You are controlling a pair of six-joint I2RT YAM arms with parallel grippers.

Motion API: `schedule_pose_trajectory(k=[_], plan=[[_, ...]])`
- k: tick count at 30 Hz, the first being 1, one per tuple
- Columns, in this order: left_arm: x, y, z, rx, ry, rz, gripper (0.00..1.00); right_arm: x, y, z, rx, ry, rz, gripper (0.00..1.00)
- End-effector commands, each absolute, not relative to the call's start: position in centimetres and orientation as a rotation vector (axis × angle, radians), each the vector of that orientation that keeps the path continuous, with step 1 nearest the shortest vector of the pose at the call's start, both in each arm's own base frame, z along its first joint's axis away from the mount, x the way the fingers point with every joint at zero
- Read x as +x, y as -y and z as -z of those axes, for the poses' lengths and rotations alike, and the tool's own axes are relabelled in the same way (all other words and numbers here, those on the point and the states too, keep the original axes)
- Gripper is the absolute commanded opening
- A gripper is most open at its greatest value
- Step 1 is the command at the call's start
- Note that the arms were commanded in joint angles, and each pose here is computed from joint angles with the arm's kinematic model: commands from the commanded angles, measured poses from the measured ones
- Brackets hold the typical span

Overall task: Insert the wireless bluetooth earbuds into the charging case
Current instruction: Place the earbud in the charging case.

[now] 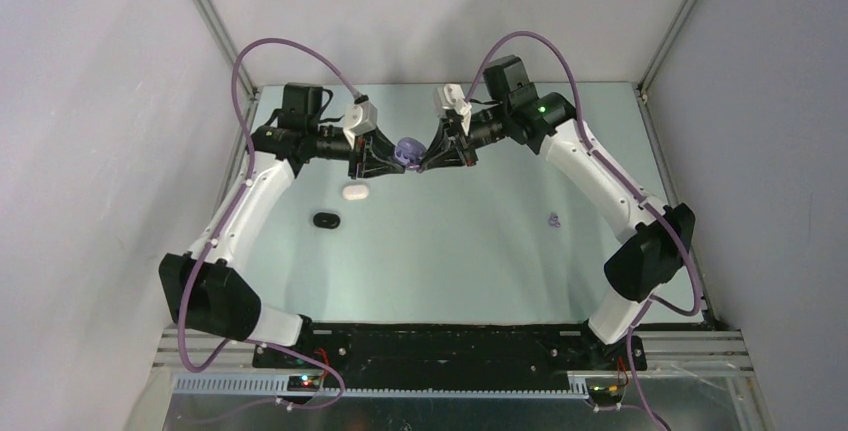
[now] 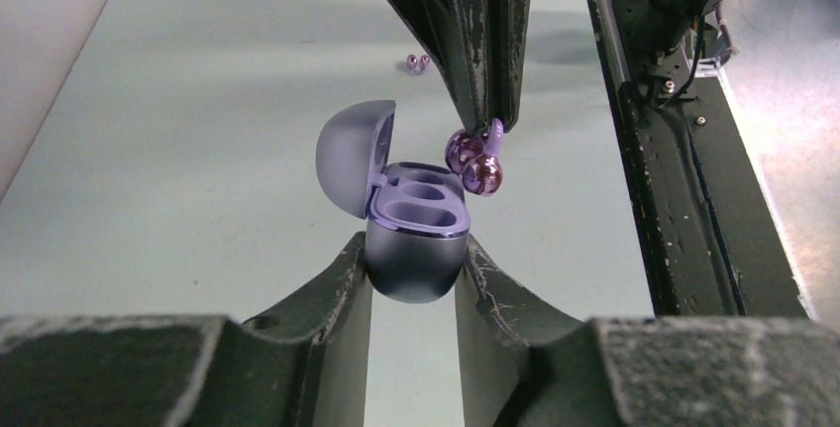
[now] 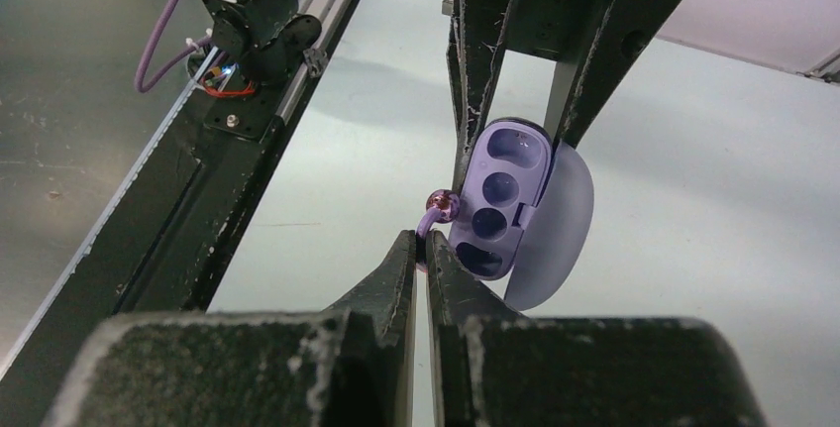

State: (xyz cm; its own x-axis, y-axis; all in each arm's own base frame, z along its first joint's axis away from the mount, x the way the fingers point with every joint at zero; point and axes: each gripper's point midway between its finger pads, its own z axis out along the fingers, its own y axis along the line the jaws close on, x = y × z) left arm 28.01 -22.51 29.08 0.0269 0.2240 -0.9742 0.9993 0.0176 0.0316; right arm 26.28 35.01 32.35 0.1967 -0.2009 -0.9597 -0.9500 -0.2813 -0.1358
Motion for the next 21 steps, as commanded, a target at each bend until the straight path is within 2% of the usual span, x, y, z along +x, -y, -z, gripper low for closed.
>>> schedule_pose_trajectory(k=[1, 12, 21], plan=[[27.1, 22.8, -31.4, 1.375, -1.271, 1.056, 0.01, 25.9, -34.6, -34.3, -1.65, -1.035, -1.094, 0.08], [27.2, 22.8, -31.4, 1.375, -1.278, 1.049, 0.0, 26.2, -34.7, -36.1, -1.599, -1.006, -1.09, 0.07], [27.2, 22.8, -31.5, 1.379, -1.276, 1.036, 0.01, 26.6, -34.6, -35.3, -1.593, -1.034, -1.081, 0.07]])
